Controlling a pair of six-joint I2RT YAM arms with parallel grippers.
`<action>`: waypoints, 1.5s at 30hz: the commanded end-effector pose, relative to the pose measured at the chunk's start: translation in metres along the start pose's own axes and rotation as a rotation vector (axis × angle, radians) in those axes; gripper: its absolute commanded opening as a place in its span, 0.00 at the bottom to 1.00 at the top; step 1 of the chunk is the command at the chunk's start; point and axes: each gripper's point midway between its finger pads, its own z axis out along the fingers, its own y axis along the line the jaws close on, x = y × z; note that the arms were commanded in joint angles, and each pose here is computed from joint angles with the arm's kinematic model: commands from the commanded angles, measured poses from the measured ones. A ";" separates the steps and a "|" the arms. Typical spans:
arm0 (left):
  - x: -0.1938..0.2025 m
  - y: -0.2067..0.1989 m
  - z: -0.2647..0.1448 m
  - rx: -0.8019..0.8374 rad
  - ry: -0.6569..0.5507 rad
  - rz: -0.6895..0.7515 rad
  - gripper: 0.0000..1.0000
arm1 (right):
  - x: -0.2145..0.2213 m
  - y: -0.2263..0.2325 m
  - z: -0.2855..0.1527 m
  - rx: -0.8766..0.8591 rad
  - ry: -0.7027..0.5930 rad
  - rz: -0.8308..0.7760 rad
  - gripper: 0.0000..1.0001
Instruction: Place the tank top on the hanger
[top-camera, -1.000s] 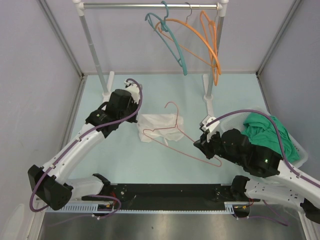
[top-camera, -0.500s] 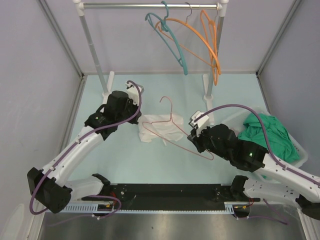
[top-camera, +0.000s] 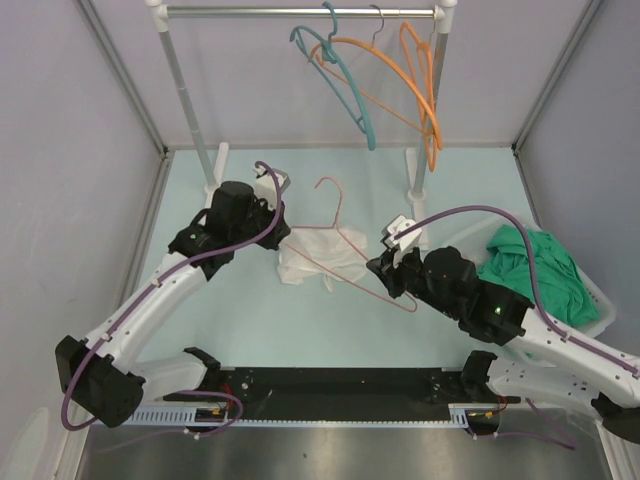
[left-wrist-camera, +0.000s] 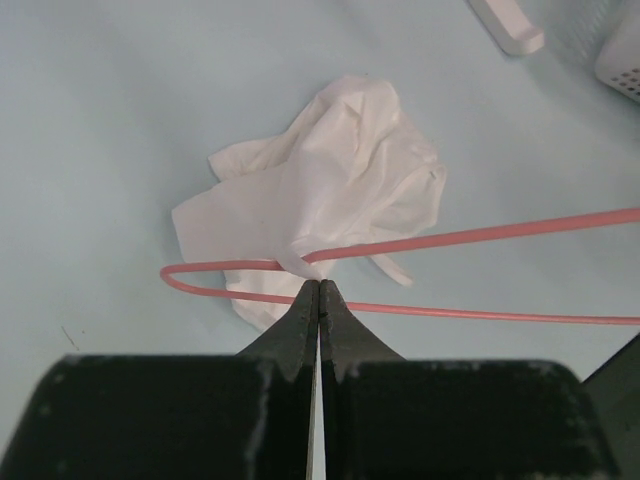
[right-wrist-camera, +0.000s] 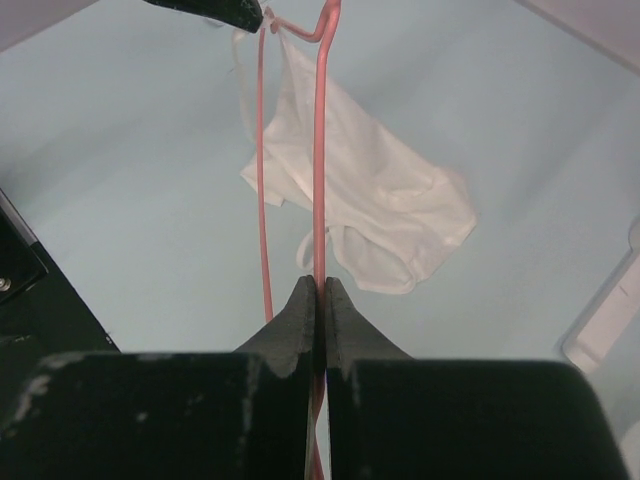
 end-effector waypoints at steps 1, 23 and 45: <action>-0.030 -0.019 -0.015 0.100 -0.102 0.009 0.00 | -0.027 -0.002 -0.001 -0.013 -0.118 0.021 0.00; -0.064 -0.007 -0.059 0.015 -0.266 0.094 0.94 | -0.034 -0.007 -0.015 -0.154 -0.195 0.070 0.00; -0.095 -0.023 -0.121 0.067 -0.505 0.251 0.95 | -0.086 -0.001 -0.038 -0.288 -0.479 0.066 0.00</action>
